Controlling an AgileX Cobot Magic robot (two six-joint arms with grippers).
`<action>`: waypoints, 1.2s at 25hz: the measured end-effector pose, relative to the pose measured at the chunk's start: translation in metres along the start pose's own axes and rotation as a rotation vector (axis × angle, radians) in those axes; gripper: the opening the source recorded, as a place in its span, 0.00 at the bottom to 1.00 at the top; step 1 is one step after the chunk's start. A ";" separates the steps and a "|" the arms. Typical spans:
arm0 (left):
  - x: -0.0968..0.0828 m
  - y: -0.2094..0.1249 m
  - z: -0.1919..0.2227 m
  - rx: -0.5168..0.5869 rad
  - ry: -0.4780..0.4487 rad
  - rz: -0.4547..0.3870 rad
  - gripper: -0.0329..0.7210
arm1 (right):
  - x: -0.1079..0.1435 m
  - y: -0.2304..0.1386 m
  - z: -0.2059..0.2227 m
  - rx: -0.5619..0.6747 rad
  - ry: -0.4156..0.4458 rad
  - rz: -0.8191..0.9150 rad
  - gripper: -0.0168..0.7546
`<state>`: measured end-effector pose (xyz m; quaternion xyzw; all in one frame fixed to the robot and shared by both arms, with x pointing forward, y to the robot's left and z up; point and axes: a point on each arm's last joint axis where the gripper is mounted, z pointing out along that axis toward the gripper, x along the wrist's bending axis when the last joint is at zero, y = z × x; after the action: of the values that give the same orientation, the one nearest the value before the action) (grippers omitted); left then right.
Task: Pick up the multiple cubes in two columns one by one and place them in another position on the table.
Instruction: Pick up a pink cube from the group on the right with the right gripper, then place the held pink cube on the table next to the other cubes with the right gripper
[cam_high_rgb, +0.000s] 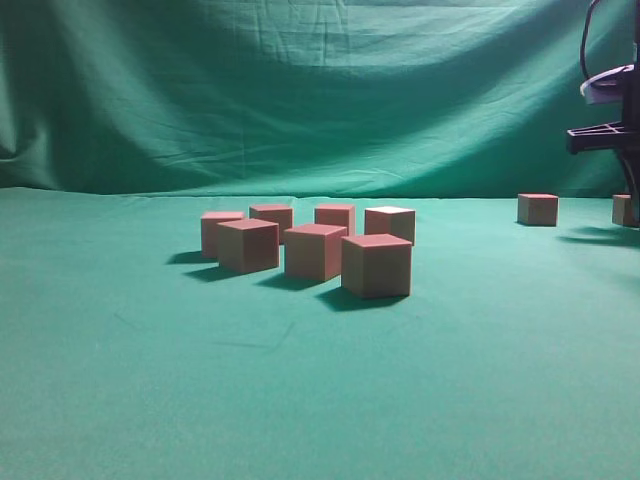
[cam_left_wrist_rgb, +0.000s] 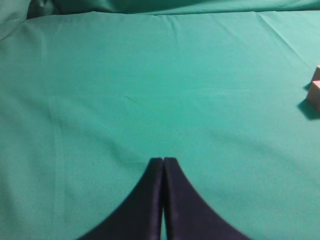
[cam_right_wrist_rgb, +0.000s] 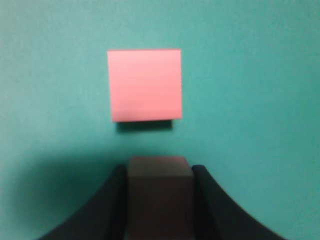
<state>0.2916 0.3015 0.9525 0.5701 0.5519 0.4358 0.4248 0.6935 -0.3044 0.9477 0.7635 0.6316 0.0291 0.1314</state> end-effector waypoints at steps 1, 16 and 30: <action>0.000 0.000 0.000 0.000 0.000 0.000 0.04 | -0.001 0.000 -0.002 0.012 -0.005 0.001 0.38; 0.000 0.000 0.000 0.000 0.000 0.000 0.04 | 0.022 -0.027 -0.195 -0.216 0.165 -0.103 0.38; 0.000 0.000 0.000 0.000 0.000 0.000 0.04 | 0.091 -0.201 -0.235 -0.173 0.301 -0.566 0.38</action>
<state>0.2916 0.3015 0.9525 0.5701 0.5519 0.4358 0.4248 0.4704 -0.1437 1.1151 0.5309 0.8262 0.1575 0.1039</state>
